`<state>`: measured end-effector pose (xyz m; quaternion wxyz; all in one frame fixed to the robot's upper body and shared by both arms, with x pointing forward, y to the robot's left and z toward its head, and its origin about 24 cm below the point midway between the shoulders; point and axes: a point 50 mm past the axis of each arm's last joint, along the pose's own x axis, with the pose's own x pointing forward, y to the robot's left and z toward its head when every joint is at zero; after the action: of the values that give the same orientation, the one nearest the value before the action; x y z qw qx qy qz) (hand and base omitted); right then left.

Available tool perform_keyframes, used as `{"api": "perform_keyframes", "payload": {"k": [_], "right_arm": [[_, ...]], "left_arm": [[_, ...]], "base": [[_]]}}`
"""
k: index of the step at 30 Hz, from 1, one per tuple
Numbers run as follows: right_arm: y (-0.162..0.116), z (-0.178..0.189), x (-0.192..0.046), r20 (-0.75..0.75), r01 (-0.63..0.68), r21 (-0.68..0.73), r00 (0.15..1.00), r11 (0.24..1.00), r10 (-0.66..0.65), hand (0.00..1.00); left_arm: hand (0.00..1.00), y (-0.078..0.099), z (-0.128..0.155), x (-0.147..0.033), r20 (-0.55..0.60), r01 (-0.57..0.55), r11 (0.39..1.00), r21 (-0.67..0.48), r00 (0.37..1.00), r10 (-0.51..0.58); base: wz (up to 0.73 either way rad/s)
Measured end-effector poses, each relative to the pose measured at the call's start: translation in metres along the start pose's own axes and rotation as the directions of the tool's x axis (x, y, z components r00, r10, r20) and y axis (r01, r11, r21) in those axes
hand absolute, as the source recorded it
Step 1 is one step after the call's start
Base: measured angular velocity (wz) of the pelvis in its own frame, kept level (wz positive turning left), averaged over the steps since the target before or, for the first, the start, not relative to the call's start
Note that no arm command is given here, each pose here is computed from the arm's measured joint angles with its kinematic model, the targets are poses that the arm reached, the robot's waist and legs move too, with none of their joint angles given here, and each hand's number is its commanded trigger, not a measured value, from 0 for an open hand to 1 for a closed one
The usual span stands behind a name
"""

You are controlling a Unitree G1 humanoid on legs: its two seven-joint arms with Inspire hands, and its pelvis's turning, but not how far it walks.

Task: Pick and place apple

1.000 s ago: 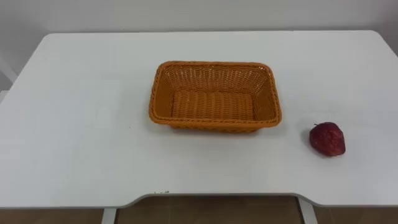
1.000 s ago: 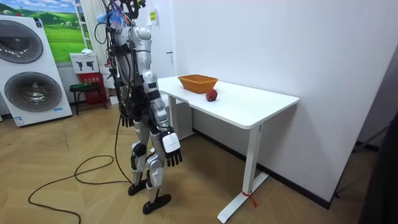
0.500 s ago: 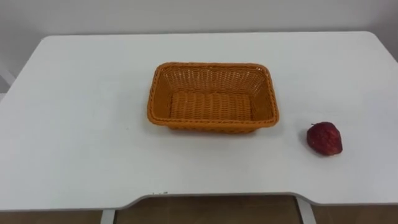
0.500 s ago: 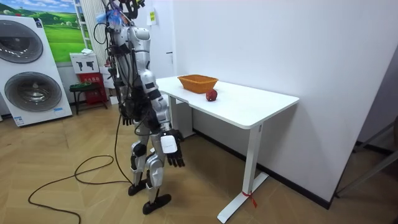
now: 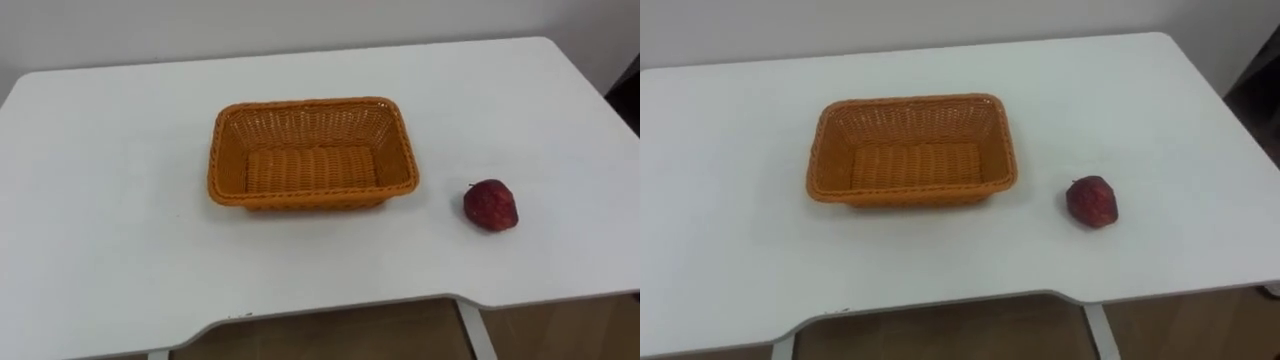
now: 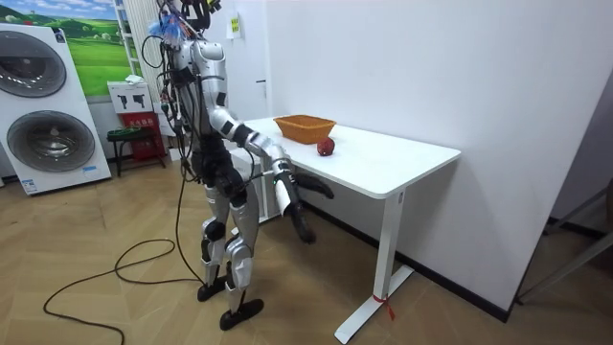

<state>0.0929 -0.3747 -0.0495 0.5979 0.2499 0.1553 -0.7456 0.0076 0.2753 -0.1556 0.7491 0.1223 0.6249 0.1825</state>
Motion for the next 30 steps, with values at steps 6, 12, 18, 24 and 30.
{"api": "perform_keyframes", "payload": {"k": [6,12,18,24,30], "right_arm": [[0.045,0.047,-0.051,0.436,-0.151,-0.146,0.877,0.978,0.2,0.0],[0.068,0.06,-0.097,0.646,-0.271,-0.255,0.666,0.928,0.372,0.0],[0.086,0.037,-0.127,0.606,-0.391,-0.486,0.494,0.782,0.623,0.0],[0.094,0.018,-0.143,0.475,-0.494,-0.618,0.384,0.611,0.792,0.0],[0.097,0.004,-0.153,0.371,-0.528,-0.708,0.289,0.47,0.883,0.0]], "left_arm": [[0.0,-0.009,-0.003,-0.001,0.0,0.035,0.996,0.081,0.999,-0.035],[0.0,-0.016,-0.003,-0.002,0.012,0.061,0.988,0.143,0.998,-0.064],[0.0,-0.019,0.002,-0.002,0.032,0.082,0.981,0.178,0.996,-0.089],[0.0,-0.022,0.001,-0.002,0.026,0.117,0.974,0.194,0.992,-0.124],[0.0,-0.023,0.0,-0.003,0.019,0.15,0.969,0.194,0.988,-0.156]], "base": [[-0.01],[0.0],[0.01],[0.02],[0.0]]}}
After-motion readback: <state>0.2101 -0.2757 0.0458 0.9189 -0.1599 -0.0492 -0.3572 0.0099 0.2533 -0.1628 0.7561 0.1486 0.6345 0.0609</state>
